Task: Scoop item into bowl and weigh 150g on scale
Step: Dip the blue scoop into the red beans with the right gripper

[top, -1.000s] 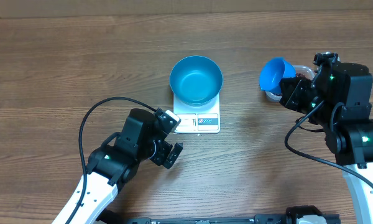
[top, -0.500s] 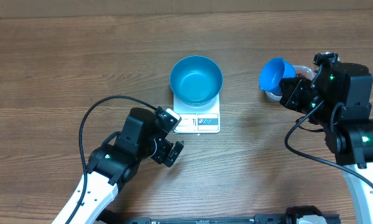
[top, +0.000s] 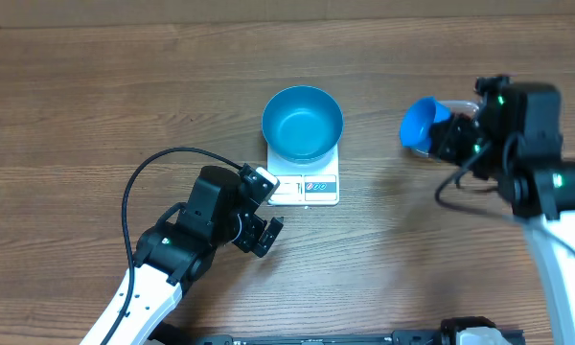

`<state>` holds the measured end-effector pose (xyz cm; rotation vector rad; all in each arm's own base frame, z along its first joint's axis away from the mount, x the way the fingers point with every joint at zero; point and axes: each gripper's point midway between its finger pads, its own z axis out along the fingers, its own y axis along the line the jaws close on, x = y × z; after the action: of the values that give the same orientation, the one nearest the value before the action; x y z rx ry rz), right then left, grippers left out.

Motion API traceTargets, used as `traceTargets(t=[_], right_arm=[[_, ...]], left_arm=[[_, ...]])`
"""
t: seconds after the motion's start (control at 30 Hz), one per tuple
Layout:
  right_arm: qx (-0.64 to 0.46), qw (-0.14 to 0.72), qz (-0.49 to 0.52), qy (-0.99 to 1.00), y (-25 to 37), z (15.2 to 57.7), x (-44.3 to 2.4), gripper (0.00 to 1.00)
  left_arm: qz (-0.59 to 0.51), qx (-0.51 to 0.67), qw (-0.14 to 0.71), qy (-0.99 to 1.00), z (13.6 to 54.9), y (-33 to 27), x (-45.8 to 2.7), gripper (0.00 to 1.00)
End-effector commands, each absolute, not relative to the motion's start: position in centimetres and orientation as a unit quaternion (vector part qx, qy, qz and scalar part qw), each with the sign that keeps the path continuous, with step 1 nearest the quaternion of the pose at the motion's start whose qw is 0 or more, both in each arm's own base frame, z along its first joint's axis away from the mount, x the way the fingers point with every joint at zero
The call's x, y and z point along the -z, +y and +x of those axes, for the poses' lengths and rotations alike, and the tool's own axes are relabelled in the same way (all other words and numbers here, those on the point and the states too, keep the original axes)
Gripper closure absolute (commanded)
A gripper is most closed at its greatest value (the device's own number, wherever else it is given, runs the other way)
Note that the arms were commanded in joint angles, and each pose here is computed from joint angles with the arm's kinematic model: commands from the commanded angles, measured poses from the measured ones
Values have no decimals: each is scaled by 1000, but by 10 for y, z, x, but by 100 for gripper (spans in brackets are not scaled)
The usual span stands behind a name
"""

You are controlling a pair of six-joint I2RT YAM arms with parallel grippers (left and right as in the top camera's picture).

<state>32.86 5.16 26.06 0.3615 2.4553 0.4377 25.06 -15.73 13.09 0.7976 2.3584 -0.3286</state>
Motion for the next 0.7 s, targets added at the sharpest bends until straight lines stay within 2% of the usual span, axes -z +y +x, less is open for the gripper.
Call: traceTargets(t=[0.0,0.13,0.27,0.43,0.67], right_arm=[[-107,327,108,933,36,356,-284,97],[-42,324,65,943,18,384,-292,96],[-10,309,34,950,-2,404,-275,96],[11,276,54,960,-40,412,-248,96],[6,242,20,970,-65,413,-217,96]], left_arm=[[294,124,306,897,251,-157,-128,0],[294,124,306,897,251,-157,-128,0],[294,124,306,897,251,-157,-128,1],[294,124,306,897,251,-157,-128,1],[294,124,306,897,251,-157,-128,0]])
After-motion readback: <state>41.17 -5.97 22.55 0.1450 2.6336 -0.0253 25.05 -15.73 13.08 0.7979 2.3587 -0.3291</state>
